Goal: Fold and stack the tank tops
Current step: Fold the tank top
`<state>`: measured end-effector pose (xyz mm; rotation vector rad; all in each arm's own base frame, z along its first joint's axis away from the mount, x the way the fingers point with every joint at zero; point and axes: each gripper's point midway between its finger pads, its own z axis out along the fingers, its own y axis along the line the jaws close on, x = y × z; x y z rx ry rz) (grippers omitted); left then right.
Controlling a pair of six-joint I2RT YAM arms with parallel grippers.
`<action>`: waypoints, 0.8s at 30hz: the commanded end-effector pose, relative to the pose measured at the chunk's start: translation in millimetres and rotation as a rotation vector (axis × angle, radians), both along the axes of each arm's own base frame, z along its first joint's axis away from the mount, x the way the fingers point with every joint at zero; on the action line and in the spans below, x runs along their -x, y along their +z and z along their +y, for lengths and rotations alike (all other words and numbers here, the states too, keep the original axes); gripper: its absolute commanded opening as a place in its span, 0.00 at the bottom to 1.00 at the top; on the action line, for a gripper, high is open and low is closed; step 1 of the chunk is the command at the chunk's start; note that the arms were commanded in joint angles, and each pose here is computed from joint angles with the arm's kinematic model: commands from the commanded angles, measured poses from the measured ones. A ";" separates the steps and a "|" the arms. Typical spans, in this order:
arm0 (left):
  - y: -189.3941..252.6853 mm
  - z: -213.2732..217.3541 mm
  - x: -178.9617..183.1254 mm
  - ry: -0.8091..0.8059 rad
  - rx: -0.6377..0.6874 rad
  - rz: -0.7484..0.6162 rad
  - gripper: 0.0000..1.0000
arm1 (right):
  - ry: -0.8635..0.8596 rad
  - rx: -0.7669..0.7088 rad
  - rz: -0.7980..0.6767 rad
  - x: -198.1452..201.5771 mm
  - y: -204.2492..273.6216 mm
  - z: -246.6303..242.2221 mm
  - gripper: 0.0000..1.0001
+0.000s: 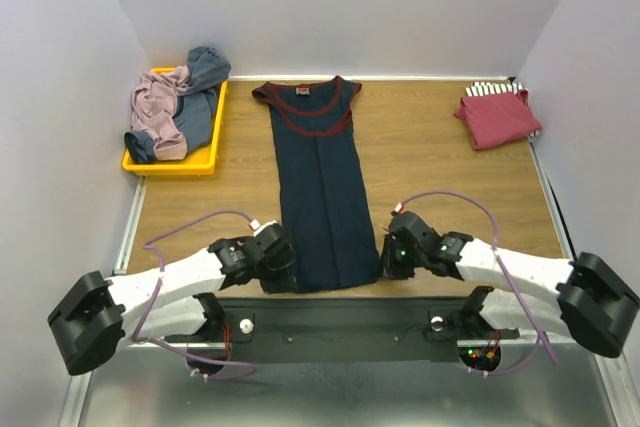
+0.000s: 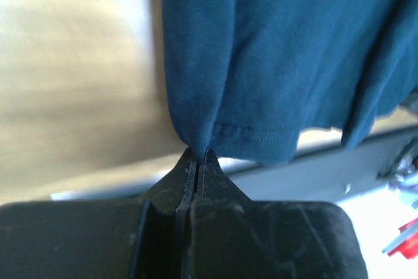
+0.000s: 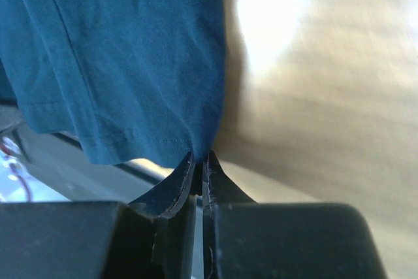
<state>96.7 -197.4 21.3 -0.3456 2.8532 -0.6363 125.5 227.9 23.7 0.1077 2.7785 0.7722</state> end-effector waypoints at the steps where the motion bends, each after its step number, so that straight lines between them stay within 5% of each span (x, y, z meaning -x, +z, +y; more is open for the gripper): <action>1: 15.7 1.7 28.9 0.044 0.012 0.059 0.00 | -0.016 0.048 0.000 21.6 7.1 -15.3 0.04; 7: 27.7 2.8 31.2 0.055 0.022 0.042 0.00 | -0.025 0.033 -0.021 28.4 20.6 -11.3 0.04; 11: 53.2 -12.0 13.1 0.058 0.063 -0.035 0.00 | -0.047 0.036 -0.154 -3.1 51.4 1.1 0.04; 24: 110.0 -10.3 -119.9 0.209 0.062 -0.329 0.00 | -0.054 0.174 -0.415 -112.1 92.5 52.1 0.04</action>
